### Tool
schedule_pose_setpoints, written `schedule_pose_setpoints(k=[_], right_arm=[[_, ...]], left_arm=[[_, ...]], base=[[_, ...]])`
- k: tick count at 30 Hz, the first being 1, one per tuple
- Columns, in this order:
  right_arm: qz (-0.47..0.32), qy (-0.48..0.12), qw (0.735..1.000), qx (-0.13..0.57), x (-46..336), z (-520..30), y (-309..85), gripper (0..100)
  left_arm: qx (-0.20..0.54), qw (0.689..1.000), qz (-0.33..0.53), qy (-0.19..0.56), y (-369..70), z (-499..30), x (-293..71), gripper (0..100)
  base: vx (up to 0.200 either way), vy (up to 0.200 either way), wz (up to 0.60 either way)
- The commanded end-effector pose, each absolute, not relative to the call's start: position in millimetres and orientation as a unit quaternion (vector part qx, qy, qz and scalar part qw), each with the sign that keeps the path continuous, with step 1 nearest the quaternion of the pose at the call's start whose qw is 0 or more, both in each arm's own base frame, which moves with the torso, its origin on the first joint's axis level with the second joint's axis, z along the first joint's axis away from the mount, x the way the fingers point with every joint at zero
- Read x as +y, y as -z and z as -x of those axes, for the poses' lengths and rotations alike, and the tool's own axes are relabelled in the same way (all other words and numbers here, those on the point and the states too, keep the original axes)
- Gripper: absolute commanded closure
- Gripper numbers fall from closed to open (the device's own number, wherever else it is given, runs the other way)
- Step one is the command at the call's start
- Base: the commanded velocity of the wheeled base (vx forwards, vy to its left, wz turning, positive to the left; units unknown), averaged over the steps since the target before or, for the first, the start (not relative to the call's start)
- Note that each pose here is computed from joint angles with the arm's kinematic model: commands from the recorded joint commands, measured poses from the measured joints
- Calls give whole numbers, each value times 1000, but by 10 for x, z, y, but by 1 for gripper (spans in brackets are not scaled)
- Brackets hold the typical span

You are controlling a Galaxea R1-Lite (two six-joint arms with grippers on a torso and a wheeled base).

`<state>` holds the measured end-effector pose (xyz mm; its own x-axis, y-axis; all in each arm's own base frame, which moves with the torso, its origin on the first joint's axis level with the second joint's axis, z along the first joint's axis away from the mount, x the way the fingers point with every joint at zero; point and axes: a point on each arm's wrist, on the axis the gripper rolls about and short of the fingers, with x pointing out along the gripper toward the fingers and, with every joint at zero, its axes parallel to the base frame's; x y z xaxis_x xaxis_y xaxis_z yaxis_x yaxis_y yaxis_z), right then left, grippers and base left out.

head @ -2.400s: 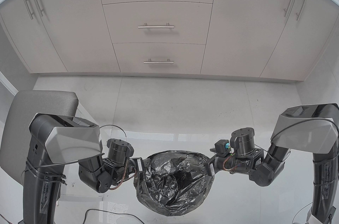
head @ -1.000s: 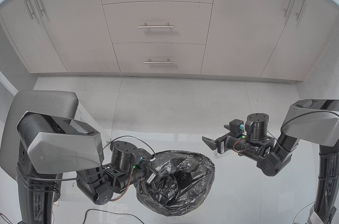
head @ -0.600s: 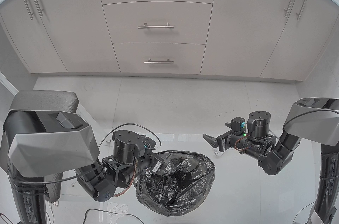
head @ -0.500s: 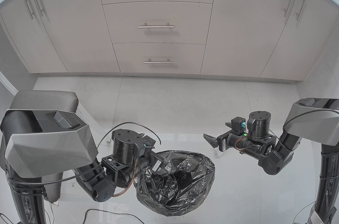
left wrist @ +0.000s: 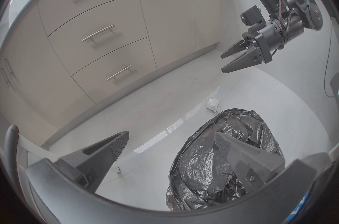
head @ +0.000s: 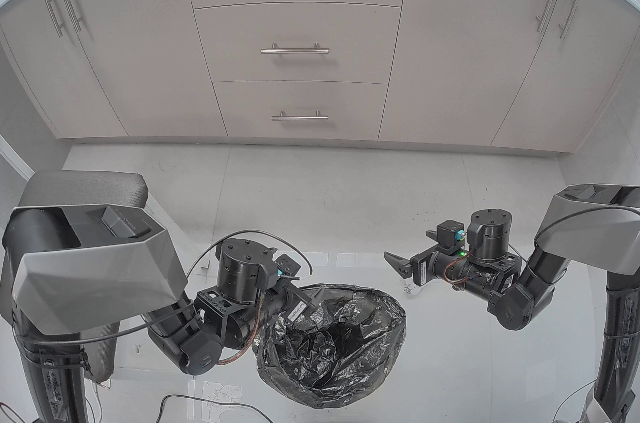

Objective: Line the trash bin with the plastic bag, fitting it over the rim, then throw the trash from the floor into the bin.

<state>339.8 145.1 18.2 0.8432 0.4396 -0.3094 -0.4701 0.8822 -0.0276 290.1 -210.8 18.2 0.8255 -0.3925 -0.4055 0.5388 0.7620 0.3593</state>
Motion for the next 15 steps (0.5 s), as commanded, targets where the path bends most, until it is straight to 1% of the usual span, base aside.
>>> schedule_pose_setpoints(k=[1, 6, 8, 10, 15], right_arm=[[51, -238, 959, 148, 1453, -3402, -181, 0], [51, -238, 959, 147, 1453, -3402, -188, 0], [51, -238, 959, 146, 1453, -3403, -190, 0], [51, -237, 959, 147, 1448, -3404, -188, 0], [51, -238, 959, 145, 1453, -3403, -191, 0]], left_arm=[[155, 922, -247, 255, -116, -2942, -2147, 0], [148, 900, -299, 281, -44, -2919, -2145, 0], [149, 883, -327, 303, 6, -2856, -2127, 0], [146, 873, -344, 313, 29, -2838, -2123, 0], [149, 863, -358, 323, 115, -2848, -2140, 0]], base=[[0, 0, 0], [0, 0, 0], [0, 0, 0], [0, 0, 0], [0, 0, 0]])
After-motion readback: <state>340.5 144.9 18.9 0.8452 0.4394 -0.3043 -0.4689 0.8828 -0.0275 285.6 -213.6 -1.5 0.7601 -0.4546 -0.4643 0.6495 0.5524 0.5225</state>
